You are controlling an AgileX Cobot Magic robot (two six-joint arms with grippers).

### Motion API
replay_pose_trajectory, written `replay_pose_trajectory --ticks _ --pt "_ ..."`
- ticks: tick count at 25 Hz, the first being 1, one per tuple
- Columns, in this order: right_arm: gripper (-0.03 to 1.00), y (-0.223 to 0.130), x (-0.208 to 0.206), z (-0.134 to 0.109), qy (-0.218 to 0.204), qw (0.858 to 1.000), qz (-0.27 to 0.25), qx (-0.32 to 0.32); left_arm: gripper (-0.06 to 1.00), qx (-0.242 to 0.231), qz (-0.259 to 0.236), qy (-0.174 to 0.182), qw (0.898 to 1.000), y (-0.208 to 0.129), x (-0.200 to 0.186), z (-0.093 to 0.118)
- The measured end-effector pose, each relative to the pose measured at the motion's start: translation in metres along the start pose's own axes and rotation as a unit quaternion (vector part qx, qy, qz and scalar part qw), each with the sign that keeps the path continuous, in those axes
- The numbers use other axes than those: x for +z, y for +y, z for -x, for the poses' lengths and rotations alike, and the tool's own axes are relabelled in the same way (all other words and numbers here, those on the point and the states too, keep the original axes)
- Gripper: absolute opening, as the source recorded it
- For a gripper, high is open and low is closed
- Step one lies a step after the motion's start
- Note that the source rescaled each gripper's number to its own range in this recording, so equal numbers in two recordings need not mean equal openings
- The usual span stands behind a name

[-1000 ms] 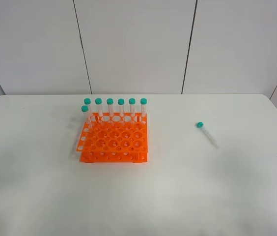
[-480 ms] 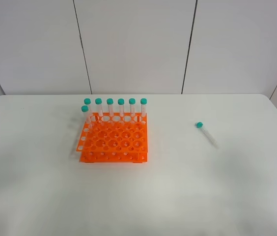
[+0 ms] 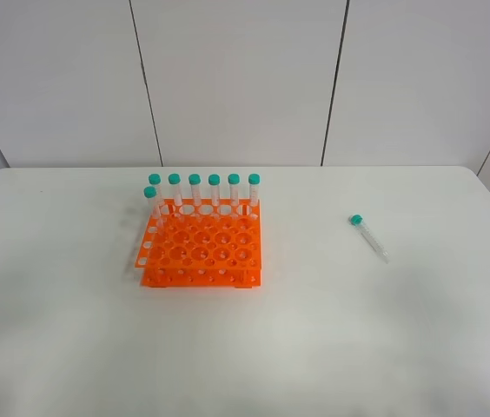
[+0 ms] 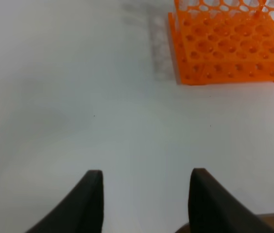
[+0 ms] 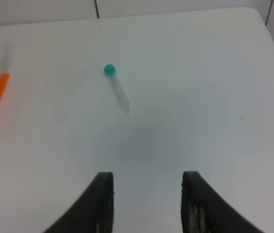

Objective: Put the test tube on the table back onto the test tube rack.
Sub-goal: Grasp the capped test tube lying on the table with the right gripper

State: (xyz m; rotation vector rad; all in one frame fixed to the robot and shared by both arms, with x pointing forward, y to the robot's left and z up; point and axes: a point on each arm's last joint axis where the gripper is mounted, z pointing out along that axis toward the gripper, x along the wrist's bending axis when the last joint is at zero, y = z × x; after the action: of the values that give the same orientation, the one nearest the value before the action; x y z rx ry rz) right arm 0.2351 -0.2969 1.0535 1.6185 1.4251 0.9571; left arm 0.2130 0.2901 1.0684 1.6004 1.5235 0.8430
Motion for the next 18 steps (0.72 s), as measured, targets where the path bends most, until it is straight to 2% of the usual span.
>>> replay_pose_trajectory --ticks 4,9,13,18 --pt "0.78 0.0 0.0 0.0 0.0 1.0 0.0 0.0 0.38 0.0 0.0 0.0 1.0 0.0 0.0 0.0" --pt "0.84 0.0 0.0 0.0 0.0 1.0 0.0 0.0 0.39 0.0 0.0 0.0 1.0 0.0 0.0 0.0" --pt "0.96 0.0 0.0 0.0 0.0 1.0 0.0 0.0 0.54 0.0 0.0 0.0 1.0 0.0 0.0 0.0" --pt "1.0 0.0 0.0 0.0 0.0 1.0 0.0 0.0 0.78 -0.001 0.0 0.0 1.0 0.0 0.0 0.0"
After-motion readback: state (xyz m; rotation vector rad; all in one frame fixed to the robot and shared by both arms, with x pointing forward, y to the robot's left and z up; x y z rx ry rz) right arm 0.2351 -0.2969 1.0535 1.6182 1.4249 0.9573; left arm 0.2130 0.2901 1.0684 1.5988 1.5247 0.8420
